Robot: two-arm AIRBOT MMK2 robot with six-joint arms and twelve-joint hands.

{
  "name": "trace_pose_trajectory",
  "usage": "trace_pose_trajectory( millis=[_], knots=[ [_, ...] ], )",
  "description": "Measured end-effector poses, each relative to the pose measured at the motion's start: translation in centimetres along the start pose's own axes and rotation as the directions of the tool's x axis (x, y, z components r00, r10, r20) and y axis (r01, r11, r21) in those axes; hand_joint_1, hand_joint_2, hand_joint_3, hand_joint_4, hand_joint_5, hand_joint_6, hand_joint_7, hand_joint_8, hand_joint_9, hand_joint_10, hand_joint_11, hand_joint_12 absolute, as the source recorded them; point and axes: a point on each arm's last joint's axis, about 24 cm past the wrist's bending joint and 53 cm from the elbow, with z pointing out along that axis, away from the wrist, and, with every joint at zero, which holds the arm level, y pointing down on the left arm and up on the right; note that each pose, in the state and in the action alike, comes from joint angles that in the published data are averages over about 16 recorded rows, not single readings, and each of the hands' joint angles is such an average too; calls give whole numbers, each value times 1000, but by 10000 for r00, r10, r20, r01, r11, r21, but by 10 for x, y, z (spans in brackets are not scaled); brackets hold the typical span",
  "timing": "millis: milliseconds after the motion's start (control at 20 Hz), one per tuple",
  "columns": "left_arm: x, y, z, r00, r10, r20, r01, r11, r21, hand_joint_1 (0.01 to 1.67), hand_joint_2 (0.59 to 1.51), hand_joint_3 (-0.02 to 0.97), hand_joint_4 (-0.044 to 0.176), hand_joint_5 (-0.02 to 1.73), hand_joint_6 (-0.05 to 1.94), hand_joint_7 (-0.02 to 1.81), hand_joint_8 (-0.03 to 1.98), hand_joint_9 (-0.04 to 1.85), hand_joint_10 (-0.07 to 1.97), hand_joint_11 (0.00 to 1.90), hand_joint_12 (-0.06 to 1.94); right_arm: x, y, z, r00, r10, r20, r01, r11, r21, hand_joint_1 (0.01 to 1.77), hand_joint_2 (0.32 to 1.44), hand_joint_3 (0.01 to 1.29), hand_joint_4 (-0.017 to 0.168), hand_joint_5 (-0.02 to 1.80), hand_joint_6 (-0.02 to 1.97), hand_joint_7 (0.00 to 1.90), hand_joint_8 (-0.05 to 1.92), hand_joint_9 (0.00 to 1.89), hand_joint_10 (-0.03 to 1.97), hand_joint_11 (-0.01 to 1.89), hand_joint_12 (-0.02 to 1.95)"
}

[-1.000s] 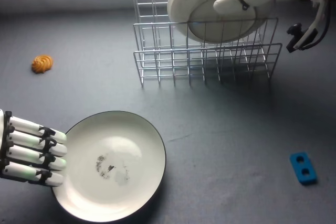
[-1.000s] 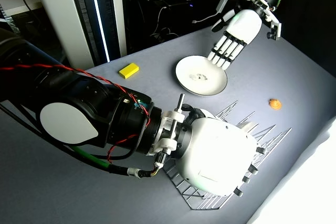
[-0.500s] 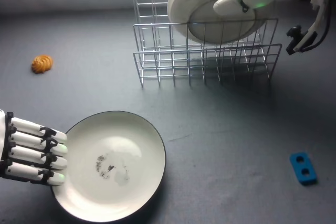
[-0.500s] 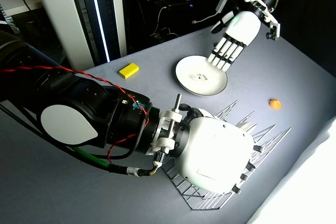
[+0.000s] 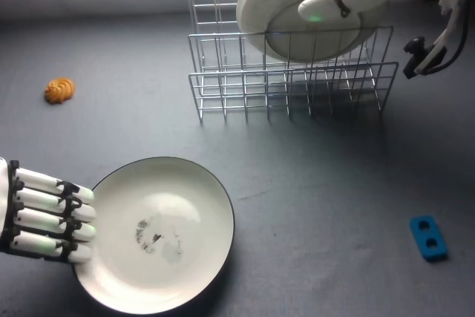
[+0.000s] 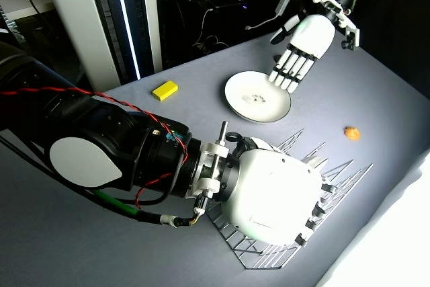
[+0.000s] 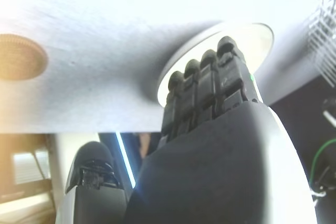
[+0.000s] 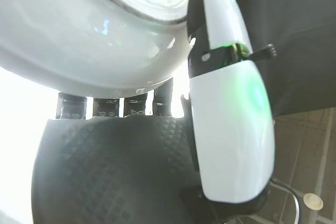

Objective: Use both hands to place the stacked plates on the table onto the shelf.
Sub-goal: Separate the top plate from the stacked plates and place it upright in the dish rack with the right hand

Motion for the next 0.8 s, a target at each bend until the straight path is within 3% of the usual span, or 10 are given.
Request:
trace_pose_trajectory(
  millis=[300,800],
  knots=[
    [4,-2,2,9999,-116,-82,116,9999,-25,23,1136,18,0,98,-1,49,8,21,9,21,12,1,-2,-1,10000,-31,-27,31,10000,18,1168,992,16,-6,673,40,733,18,746,8,389,1116],
    [5,-4,6,9991,-428,-4,428,9990,-108,23,1143,18,0,91,9,45,8,20,9,18,9,-9,5,-5,9997,-220,126,222,9997,-105,1113,980,15,-4,431,12,447,16,451,12,110,1009]
  ],
)
